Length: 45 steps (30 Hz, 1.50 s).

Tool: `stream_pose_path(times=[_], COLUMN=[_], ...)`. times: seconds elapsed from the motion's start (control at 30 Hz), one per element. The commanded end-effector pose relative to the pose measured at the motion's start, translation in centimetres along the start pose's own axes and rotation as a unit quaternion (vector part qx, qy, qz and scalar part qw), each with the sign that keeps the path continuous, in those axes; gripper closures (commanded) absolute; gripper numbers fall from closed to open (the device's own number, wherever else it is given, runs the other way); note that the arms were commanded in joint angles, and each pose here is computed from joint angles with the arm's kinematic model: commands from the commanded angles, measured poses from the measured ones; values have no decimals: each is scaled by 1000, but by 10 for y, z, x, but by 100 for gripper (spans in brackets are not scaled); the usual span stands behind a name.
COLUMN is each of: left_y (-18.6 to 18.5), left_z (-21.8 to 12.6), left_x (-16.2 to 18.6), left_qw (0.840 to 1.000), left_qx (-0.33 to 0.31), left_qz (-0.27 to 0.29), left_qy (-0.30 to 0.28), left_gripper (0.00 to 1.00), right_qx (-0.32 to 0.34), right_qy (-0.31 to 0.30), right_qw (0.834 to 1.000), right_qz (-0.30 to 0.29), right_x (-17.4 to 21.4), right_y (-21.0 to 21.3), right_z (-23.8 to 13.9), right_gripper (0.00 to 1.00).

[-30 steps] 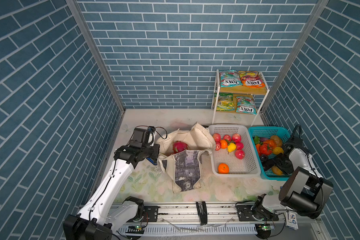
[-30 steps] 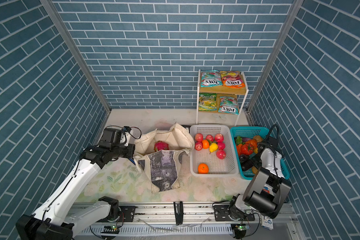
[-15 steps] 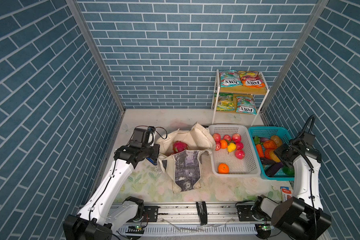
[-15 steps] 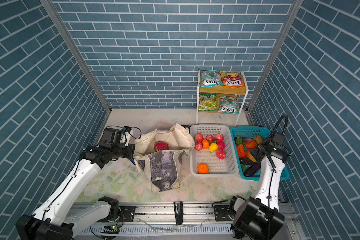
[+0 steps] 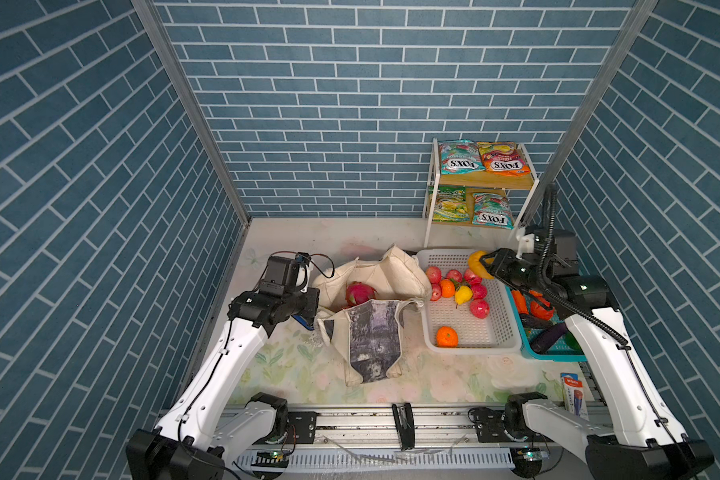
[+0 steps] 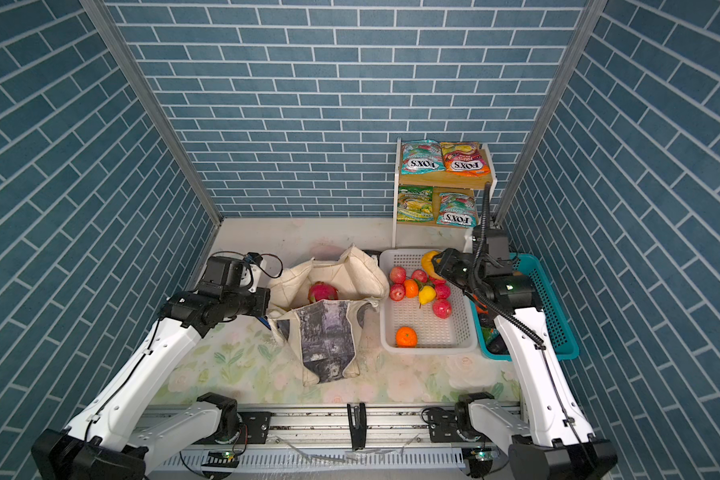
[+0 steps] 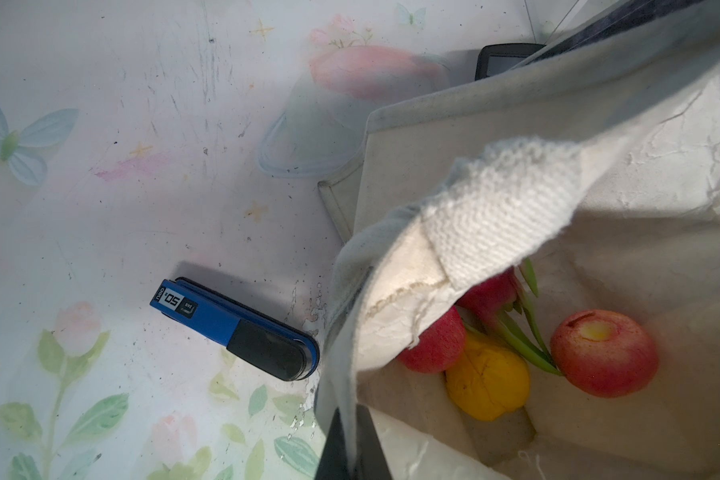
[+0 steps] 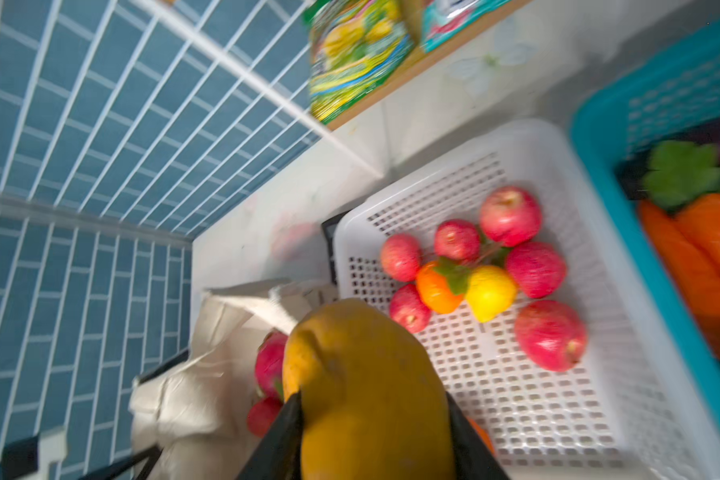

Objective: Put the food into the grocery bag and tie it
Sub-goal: 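Lift the yellow mango with the right gripper and carry it over the bag, then lower the mango into the bag and open the right gripper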

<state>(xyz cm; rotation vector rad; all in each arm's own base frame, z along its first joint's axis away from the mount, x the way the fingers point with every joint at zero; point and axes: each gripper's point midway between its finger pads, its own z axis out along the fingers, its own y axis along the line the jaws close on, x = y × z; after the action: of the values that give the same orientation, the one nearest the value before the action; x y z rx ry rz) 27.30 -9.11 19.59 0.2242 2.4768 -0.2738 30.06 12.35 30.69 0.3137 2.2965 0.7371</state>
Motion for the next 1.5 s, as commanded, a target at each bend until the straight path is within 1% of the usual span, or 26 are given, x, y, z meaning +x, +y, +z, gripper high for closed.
stream_pose_path(times=[0.0,0.17,0.3,0.5,0.67,0.87,1.0,1.17,1.47], left_y=[0,1,1,1,1,1,1,2,2], left_z=[1,1,1,0,0,1,1,2,2], left_x=[3,3,3,3,3,3,3,4,4], left_qw=[1000,1000,1000,1000,1000,1000,1000,1000,1000], left_qx=[2,0,0,0,0,0,-1,-1,-1], left_qz=[-4,-4,-3,-2,-2,-2,-2,-3,-2], left_qy=[3,4,3,3,2,4,5,7,6], left_gripper=[95,95,96,96,96,95,95,95,96], right_qx=[-45,-93,-117,-136,-151,-162,-165,-145,-106], right_qy=[2,61,103,146,183,217,235,254,275], right_qw=[998,988,975,962,947,929,921,917,911], right_qz=[-33,-110,-156,-185,-216,-251,-263,-272,-287], right_x=[1,34,60,86,113,142,157,168,180], right_y=[47,106,140,169,187,202,206,199,179], right_z=[12,40,63,90,101,104,109,123,151], right_gripper=[80,80,80,80,80,79,79,79,75])
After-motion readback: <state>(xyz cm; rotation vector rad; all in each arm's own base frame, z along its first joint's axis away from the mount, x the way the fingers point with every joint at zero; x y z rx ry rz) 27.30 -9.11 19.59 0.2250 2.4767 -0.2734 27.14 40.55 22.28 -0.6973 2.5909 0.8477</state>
